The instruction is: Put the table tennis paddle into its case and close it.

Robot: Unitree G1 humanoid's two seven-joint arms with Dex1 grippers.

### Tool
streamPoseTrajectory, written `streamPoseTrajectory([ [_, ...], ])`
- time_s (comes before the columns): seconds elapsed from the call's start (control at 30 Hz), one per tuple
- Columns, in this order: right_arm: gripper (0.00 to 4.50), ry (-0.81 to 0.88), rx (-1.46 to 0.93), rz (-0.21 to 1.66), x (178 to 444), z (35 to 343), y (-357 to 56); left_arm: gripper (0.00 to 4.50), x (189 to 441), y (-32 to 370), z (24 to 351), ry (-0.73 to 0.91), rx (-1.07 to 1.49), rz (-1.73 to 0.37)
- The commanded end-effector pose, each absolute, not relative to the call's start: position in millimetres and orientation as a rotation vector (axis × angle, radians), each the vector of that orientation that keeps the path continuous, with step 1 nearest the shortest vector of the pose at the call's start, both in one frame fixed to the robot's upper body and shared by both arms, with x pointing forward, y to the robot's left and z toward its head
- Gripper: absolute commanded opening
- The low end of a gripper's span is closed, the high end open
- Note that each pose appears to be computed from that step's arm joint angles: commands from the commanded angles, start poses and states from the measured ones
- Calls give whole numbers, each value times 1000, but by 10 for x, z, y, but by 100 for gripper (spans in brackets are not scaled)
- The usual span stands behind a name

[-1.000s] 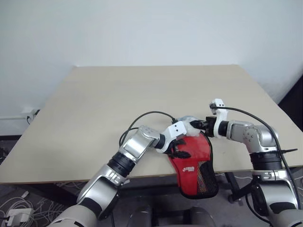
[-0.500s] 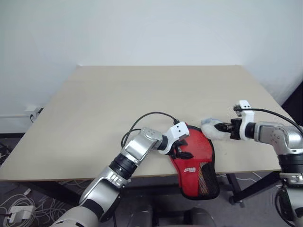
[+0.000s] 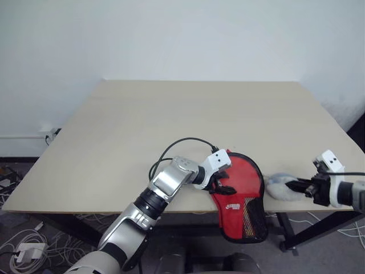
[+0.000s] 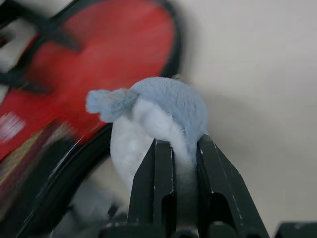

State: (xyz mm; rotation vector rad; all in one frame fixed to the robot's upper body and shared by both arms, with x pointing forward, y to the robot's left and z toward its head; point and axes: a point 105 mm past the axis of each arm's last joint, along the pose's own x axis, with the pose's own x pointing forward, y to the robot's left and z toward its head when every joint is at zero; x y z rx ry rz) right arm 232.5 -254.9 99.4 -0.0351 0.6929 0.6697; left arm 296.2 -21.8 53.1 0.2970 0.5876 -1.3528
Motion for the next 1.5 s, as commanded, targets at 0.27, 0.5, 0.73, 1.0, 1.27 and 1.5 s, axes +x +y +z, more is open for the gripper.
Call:
streamPoseTrajectory([
  [0.27, 7, 777, -243, 868, 1747, 1090, -2513, 321, 2782, -105, 84, 820, 283, -1333],
  [0.5, 7, 885, -345, 1002, 1480, 823, -2443, 321, 2755, -164, 85, 828, 255, -1341],
  [0.73, 7, 842, -357, 1083, 1464, 709, -2196, 321, 2753, -197, 112, 804, 254, -1354],
  [1.0, 6, 776, -368, 1091, 1649, 758, -2025, 321, 3177, -454, 550, 610, 313, -1387],
  [1.27, 6, 769, -372, 1088, 1656, 742, -1995, 321, 3192, -621, 490, 597, 437, -1494],
  [1.5, 6, 787, -398, 1096, 1629, 717, -1997, 321, 3061, -442, 220, 666, 570, -1596],
])
